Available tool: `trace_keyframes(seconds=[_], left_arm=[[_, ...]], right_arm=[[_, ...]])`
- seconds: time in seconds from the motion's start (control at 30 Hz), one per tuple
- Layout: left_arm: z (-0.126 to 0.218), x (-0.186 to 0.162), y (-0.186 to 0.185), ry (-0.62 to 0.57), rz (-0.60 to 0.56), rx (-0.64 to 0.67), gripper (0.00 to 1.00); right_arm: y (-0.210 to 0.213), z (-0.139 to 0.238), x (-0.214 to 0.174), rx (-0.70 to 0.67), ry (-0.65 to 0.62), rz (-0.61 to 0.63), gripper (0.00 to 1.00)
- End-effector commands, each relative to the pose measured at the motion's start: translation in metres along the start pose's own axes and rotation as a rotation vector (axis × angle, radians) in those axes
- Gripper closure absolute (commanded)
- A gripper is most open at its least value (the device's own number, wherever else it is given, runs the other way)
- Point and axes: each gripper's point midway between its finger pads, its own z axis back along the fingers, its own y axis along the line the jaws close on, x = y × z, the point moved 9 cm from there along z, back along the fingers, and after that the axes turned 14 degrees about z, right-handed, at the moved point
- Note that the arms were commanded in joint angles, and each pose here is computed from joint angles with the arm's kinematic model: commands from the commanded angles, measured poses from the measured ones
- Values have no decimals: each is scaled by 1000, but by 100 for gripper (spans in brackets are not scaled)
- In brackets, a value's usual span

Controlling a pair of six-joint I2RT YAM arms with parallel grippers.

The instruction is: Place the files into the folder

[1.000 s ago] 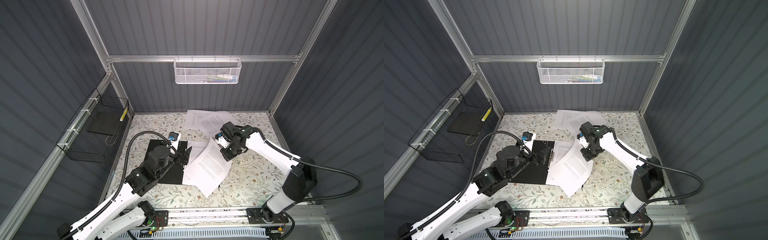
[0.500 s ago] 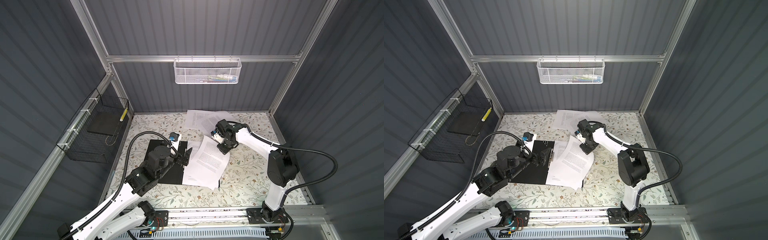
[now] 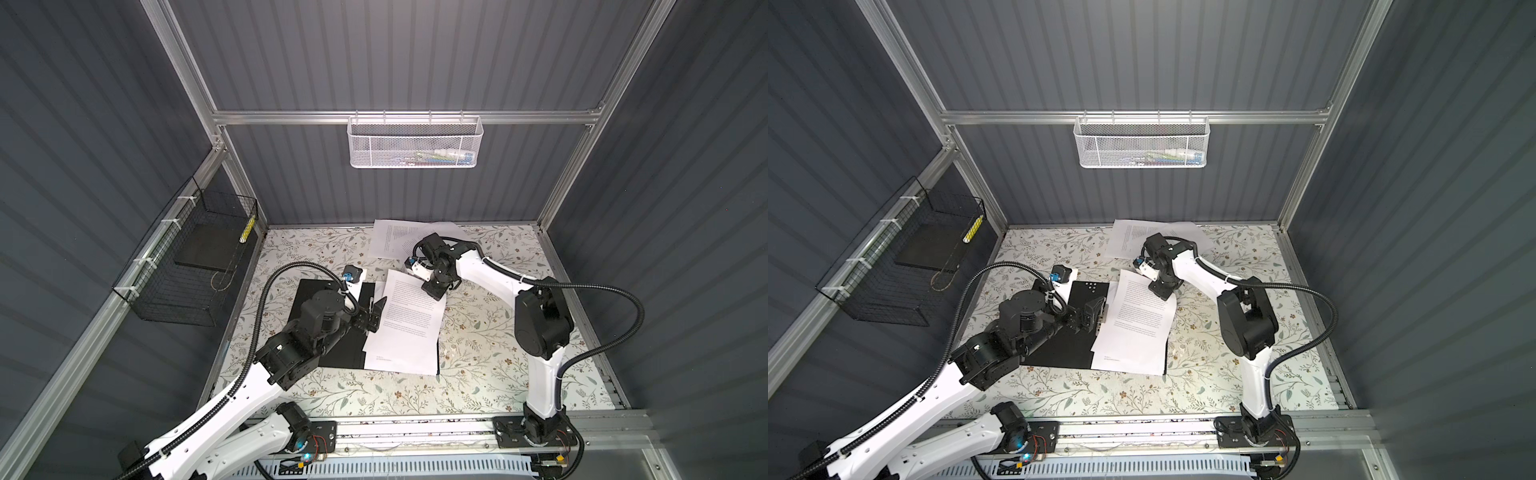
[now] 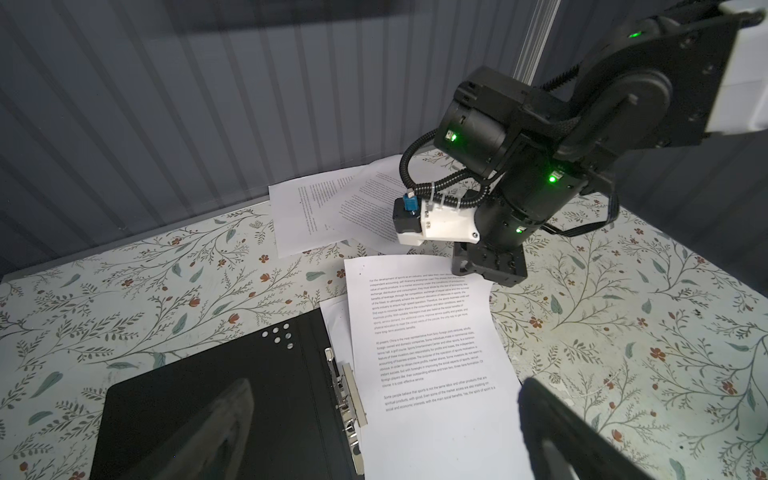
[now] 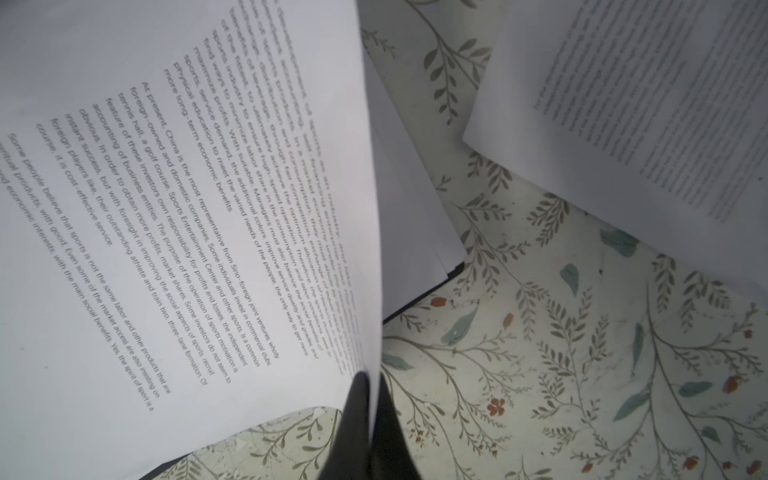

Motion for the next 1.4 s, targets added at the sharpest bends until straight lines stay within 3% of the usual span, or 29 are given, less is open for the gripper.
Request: trace_keyframes(seconds=[0.0,0.17,0.57,1.37], left_arm=[[-2,-2,-2,12,-23,-12,0],[-3,-4,-2,18,-26,-14,0],[-4,-4,-2,20,-28,-15,0],[-4,-4,-3,29,-24,-29,0]], right_arm=[[3,0,13,25,-35,69,100],[5,-9,21,25,-17,140,100],[8,-18,29,66,-33,154,100],[10,-26,30,151,-4,31,100]])
